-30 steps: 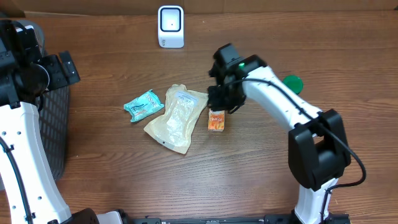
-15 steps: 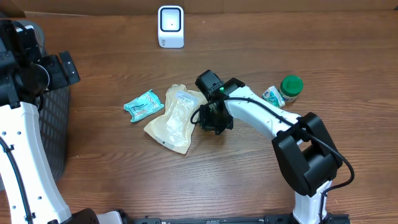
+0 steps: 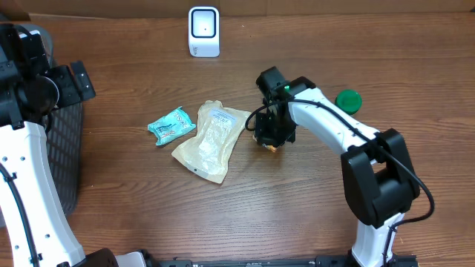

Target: Scan the item barcode

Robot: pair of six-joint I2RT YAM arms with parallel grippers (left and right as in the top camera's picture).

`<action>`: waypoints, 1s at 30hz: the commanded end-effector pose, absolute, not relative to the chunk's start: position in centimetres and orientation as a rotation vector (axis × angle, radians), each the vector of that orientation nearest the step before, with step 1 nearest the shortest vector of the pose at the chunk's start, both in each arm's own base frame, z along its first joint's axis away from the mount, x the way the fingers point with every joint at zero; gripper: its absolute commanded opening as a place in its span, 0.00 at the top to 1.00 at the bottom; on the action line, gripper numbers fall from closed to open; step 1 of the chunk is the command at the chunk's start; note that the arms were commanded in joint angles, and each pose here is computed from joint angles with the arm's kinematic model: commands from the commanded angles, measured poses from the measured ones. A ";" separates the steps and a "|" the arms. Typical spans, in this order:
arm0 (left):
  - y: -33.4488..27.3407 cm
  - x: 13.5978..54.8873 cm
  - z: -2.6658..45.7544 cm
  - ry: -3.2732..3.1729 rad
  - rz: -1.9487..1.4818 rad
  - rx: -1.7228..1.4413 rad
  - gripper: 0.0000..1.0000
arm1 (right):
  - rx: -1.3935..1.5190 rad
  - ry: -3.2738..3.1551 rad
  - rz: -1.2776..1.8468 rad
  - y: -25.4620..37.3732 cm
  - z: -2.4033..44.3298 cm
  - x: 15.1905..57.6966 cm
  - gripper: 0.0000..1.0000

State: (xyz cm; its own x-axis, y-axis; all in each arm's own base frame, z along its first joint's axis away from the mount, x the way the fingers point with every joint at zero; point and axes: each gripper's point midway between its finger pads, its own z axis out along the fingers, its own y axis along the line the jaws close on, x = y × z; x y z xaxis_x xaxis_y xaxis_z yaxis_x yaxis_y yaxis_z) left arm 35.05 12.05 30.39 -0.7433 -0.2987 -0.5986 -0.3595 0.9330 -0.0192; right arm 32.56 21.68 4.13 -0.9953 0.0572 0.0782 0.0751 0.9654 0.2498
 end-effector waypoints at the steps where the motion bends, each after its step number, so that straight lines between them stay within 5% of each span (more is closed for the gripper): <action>1: 12.1 35.2 31.1 2.447 0.142 -0.435 0.00 | -0.029 -3.133 -0.565 21.5 8.8 34.7 0.78; 9: 12.1 35.2 31.1 2.447 0.142 -0.435 0.01 | -0.087 -3.122 -0.532 16.4 6.3 36.6 0.72; 30: 12.1 35.2 31.1 2.447 0.142 -0.435 0.00 | 0.175 -2.971 -0.593 16.3 1.1 34.5 0.73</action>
State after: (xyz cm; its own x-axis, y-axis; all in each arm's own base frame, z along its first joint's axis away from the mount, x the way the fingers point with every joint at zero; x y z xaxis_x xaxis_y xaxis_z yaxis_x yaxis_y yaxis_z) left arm 35.05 12.05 30.39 -0.7433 -0.2987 -0.5986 -0.3595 0.9330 -0.0192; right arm 35.32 16.36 1.81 -0.9911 -0.1083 0.0769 -0.0702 0.9185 0.3892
